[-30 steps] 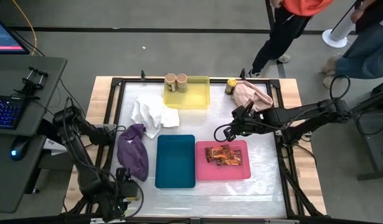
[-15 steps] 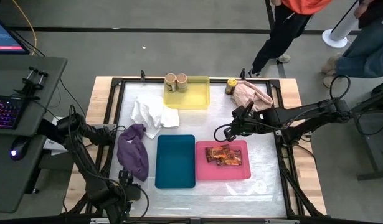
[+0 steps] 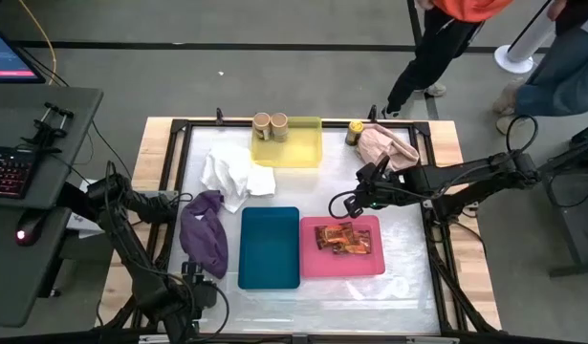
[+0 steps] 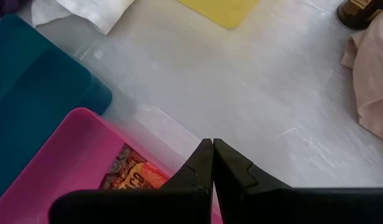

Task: Sort spices by type
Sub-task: Put the bottom yellow seasoning bottle into the blue bin

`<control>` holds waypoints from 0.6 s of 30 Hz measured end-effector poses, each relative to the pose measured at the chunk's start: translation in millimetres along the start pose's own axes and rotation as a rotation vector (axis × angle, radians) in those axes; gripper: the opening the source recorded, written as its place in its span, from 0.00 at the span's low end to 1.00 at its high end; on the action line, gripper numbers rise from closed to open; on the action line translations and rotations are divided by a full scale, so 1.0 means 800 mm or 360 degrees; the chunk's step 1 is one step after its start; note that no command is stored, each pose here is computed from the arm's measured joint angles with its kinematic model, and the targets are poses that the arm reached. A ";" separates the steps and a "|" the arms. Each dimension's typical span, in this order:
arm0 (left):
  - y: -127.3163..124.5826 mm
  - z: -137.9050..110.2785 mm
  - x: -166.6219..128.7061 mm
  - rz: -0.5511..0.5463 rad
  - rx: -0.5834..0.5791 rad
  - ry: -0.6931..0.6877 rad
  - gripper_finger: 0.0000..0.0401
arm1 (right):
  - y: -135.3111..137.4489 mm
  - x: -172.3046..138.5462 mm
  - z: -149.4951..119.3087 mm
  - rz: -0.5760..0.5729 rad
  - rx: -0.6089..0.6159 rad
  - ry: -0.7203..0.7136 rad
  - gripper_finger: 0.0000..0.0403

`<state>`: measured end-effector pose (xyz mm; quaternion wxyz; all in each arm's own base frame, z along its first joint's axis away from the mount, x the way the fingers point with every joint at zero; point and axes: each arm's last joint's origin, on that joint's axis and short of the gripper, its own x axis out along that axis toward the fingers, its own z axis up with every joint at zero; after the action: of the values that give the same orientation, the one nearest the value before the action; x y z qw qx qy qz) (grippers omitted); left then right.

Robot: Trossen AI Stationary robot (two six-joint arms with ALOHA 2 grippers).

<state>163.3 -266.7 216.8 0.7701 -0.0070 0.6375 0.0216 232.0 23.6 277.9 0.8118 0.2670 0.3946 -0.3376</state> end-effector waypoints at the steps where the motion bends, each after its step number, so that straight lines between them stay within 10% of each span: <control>1: 0.001 0.001 -0.001 -0.0005 -0.0007 0.0005 0.49 | 0.000 0.000 0.000 0.0000 -0.0007 0.0000 0.00; 8: 0.045 0.033 -0.064 -0.0128 0.0019 -0.0119 0.49 | 0.000 0.000 0.000 0.0000 -0.0023 0.0000 0.00; 18: 0.194 0.130 -0.153 0.0128 -0.0035 -0.0467 0.49 | 0.001 0.000 -0.001 0.0028 0.0065 0.0040 0.00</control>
<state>236.2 -110.6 359.2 0.8534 0.0132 0.5176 0.0602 232.2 24.4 277.7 0.8042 0.2911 0.3954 -0.3350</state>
